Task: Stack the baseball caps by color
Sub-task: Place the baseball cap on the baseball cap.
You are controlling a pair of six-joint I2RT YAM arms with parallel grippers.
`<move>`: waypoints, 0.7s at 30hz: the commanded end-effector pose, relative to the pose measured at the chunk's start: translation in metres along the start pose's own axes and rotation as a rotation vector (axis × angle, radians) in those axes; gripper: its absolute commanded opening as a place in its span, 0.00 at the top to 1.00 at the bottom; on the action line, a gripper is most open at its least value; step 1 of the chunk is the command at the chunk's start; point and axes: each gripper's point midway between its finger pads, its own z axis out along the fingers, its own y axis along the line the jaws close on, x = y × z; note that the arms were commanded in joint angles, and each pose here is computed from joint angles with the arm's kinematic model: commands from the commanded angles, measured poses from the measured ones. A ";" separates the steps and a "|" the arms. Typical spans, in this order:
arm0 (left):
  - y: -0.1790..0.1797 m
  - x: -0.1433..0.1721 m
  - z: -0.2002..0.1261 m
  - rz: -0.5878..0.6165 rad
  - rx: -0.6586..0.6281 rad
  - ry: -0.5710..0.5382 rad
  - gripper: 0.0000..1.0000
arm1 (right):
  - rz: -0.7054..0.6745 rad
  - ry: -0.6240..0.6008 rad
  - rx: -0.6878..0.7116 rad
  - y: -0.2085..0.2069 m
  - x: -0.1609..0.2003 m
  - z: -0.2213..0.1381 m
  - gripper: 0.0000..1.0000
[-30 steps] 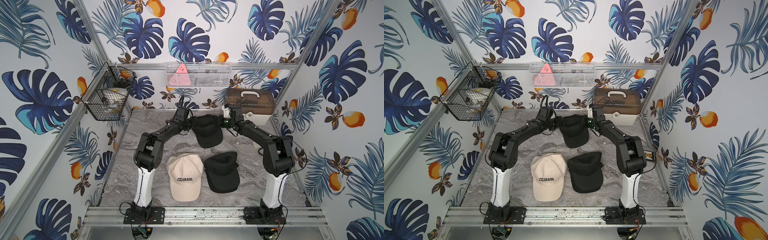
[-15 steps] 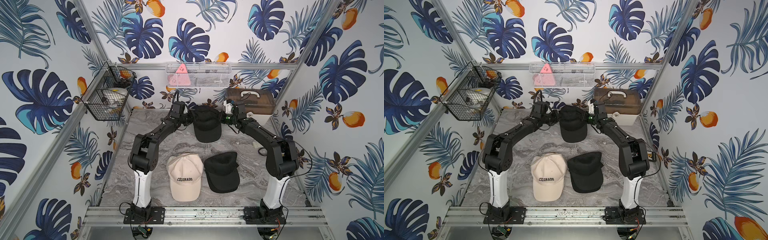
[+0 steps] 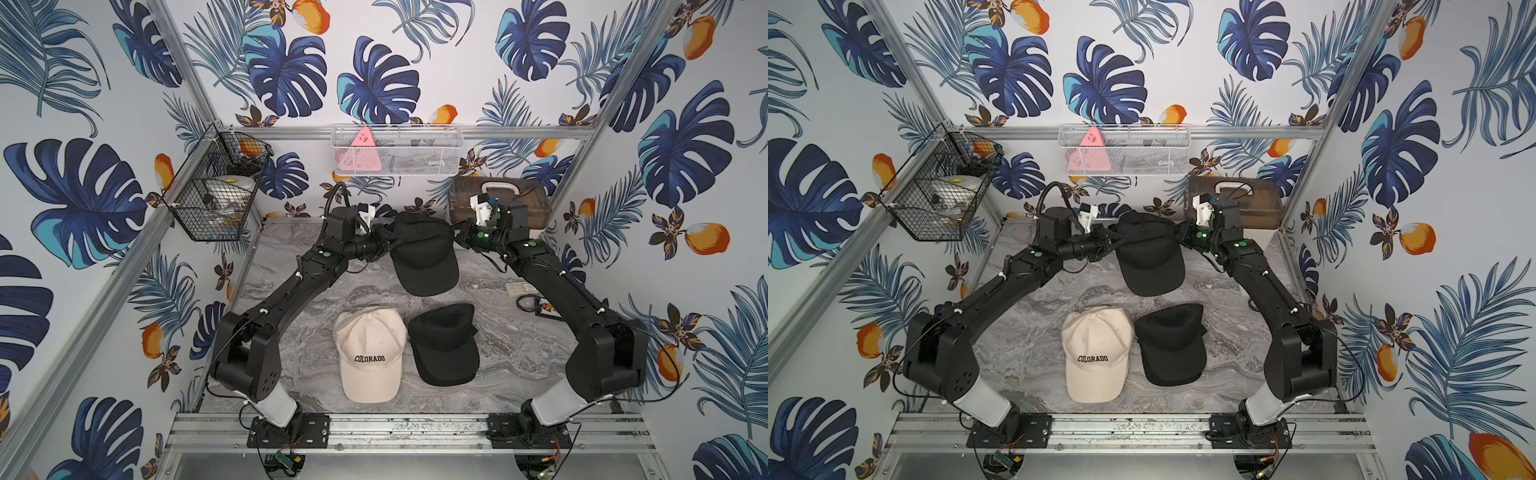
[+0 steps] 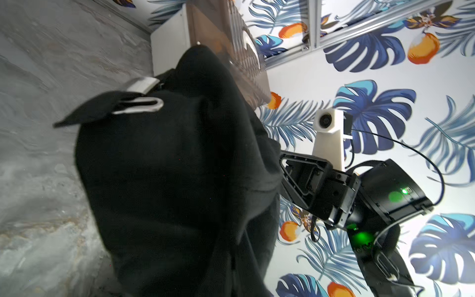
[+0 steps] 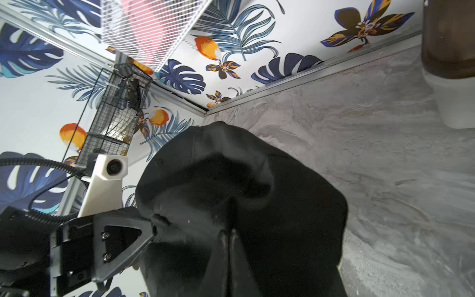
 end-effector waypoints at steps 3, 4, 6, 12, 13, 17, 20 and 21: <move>-0.027 0.028 -0.027 0.009 -0.014 -0.057 1.00 | 0.025 -0.035 0.091 -0.004 0.009 -0.041 1.00; -0.032 0.036 -0.031 0.010 -0.006 -0.066 1.00 | 0.031 -0.026 0.088 -0.001 0.016 -0.048 1.00; -0.042 0.052 -0.035 0.000 0.021 -0.073 1.00 | 0.043 -0.005 0.082 0.003 0.030 -0.061 1.00; -0.056 0.102 -0.039 -0.038 0.089 0.002 1.00 | 0.088 0.038 0.163 -0.008 0.072 -0.098 1.00; -0.055 0.111 -0.040 -0.028 0.076 0.004 1.00 | 0.097 0.033 0.174 -0.009 0.078 -0.104 1.00; -0.049 0.142 -0.044 0.050 0.008 0.001 1.00 | 0.133 0.044 0.244 -0.028 0.106 -0.122 1.00; -0.043 0.164 -0.041 0.091 -0.028 0.031 1.00 | 0.147 0.050 0.291 -0.041 0.122 -0.131 1.00; -0.040 0.171 -0.039 0.101 -0.042 0.038 1.00 | 0.148 0.054 0.314 -0.046 0.126 -0.133 1.00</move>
